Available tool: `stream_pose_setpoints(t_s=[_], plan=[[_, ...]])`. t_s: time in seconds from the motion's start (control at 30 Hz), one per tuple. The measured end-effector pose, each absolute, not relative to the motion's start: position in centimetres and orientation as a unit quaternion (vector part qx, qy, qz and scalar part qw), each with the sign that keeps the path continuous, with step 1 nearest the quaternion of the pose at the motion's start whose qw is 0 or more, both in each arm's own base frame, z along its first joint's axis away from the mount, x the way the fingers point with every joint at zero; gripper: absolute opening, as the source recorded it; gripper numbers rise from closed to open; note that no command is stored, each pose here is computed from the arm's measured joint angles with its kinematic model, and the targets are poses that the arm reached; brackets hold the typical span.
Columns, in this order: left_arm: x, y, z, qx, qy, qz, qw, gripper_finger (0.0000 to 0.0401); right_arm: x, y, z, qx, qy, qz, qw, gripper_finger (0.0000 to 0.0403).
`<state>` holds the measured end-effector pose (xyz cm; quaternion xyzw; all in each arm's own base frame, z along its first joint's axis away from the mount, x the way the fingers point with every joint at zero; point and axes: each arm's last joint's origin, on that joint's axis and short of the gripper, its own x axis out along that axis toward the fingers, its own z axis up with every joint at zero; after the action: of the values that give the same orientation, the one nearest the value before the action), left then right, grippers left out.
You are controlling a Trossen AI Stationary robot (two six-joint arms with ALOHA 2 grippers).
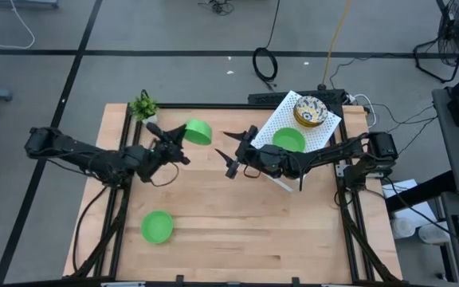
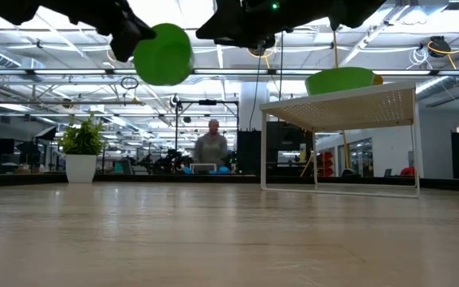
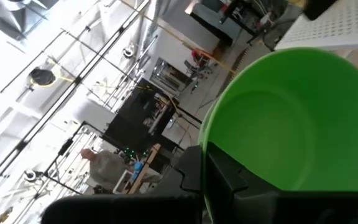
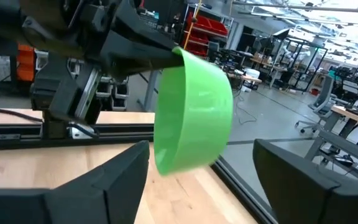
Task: Pick & Place Mini bowls
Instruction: Stack the right green bowl on top of the other green bowl on the shelf
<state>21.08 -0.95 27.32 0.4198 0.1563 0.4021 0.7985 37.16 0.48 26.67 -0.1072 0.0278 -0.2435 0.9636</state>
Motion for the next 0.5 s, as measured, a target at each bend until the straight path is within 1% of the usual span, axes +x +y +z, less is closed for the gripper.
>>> stream_pose_setpoints(t_s=[0.3,0.5], plan=[[24.7,-2.1,27.1,0.434,0.193,0.403,0.782,0.0002,37.2,0.5,26.6,-0.096,0.028,-0.243,0.965,0.0266],[26.1,-2.4,27.9,0.408,0.206,0.442,0.772,0.0002,37.2,0.3,26.6,-0.096,0.03,-0.247,0.964,0.0265]])
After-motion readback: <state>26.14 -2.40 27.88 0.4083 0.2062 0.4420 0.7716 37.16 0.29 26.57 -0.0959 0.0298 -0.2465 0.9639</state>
